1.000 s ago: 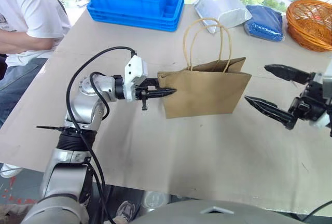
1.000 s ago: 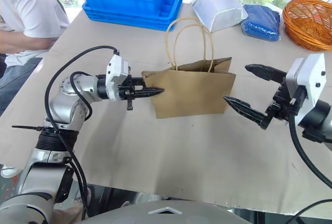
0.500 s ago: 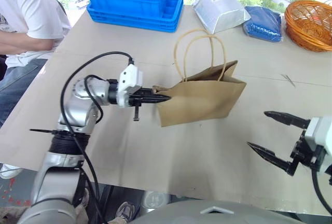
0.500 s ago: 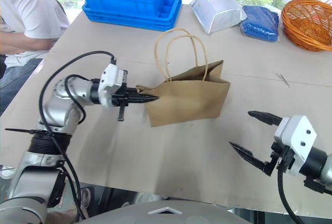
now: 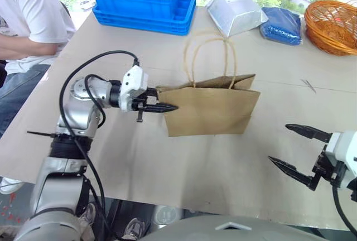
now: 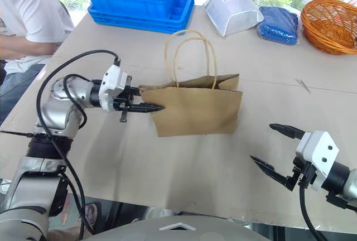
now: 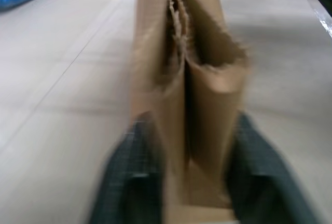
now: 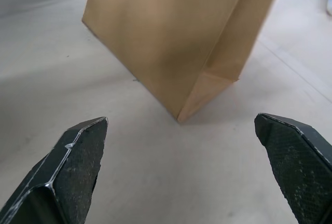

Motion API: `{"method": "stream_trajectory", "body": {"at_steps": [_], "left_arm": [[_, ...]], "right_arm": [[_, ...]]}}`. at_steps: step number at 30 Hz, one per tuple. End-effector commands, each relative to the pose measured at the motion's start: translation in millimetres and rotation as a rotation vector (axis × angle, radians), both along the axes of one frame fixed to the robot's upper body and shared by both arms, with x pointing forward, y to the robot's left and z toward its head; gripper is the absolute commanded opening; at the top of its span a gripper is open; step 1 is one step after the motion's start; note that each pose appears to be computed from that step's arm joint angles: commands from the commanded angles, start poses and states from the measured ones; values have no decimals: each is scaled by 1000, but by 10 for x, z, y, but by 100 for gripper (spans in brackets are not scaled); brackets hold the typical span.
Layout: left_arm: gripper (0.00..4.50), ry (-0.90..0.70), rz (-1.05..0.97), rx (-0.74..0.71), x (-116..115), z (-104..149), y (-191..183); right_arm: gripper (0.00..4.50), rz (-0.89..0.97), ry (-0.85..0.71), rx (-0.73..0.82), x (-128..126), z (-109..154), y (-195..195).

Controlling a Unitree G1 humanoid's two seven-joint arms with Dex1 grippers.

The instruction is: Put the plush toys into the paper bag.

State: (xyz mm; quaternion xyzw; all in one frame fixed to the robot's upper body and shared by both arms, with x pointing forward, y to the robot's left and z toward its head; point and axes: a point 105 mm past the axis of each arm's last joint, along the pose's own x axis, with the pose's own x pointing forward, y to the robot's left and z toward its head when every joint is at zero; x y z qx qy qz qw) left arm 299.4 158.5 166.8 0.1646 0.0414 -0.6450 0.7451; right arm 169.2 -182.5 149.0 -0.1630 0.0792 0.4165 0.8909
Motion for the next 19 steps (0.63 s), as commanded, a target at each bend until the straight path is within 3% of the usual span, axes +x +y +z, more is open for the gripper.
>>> {"method": "stream_trajectory", "body": {"at_steps": [1,3,4,11,19], "left_arm": [[363,17,107,-57,-55,169,130],[371,51,181,-80,-93,180,215],[444,71,218,-88,-118,181,254],[447,191,461,-72,-518,-41,620],[447,278,571,-54,-814,-294,792]], "right_arm": [[450,2,-37,15,19,54,33],[450,-3,-38,17,25,55,22],[450,-4,-38,19,26,56,14],[450,-75,-3,-8,-76,-25,-293],[450,-147,11,-51,-233,-82,-560]]}}
